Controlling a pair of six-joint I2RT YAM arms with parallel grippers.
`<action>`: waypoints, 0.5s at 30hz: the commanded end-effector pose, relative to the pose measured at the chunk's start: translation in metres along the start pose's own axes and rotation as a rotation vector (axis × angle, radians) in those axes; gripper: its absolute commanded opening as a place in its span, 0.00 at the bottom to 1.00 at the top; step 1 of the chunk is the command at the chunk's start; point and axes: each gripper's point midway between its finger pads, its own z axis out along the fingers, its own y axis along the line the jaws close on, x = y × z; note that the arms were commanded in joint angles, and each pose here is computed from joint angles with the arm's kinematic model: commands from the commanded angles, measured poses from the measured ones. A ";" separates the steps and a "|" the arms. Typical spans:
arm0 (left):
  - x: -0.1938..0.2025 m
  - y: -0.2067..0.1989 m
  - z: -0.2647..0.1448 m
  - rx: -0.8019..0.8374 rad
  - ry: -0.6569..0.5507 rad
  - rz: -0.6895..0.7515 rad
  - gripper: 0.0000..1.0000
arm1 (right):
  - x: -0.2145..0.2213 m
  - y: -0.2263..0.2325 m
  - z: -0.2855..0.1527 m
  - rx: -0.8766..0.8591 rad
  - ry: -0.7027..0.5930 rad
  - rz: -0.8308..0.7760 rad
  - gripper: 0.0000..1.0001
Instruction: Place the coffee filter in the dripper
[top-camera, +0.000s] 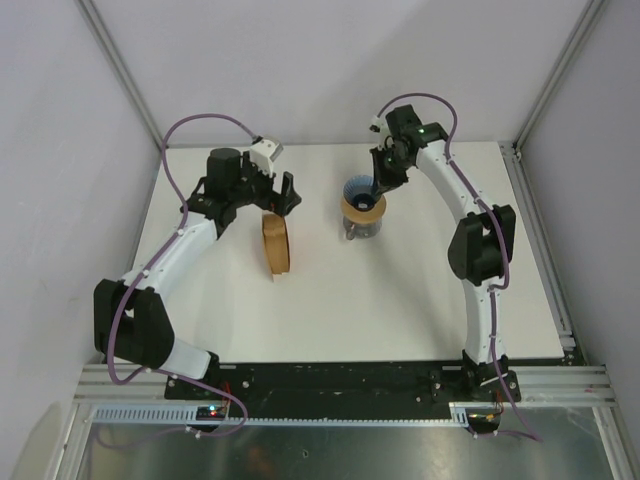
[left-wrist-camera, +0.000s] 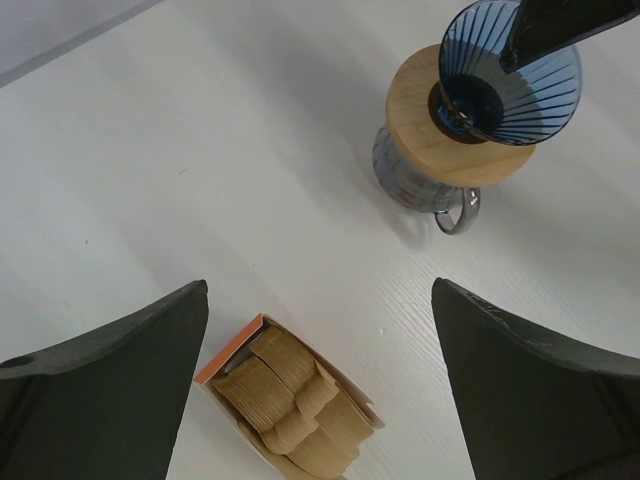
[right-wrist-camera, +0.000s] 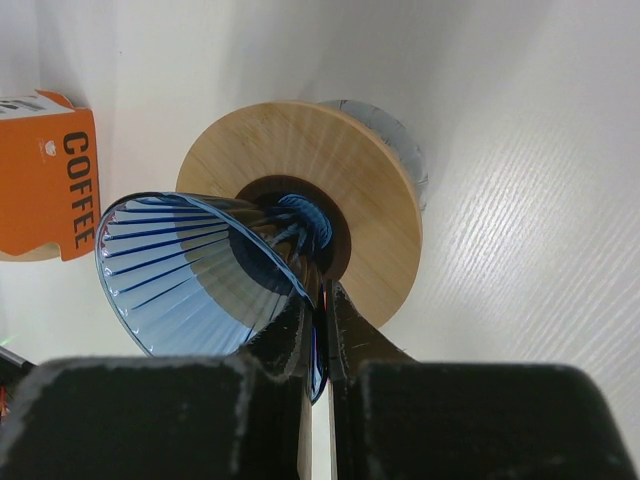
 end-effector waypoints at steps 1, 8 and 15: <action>-0.021 -0.018 0.008 0.077 -0.040 0.021 0.96 | 0.026 -0.014 0.023 0.065 0.085 0.006 0.00; -0.050 -0.054 0.054 0.179 -0.041 -0.037 0.93 | 0.036 -0.019 0.013 0.089 0.099 0.013 0.00; -0.043 -0.086 0.104 0.226 0.052 -0.096 0.91 | 0.044 -0.011 0.007 0.075 0.120 0.012 0.00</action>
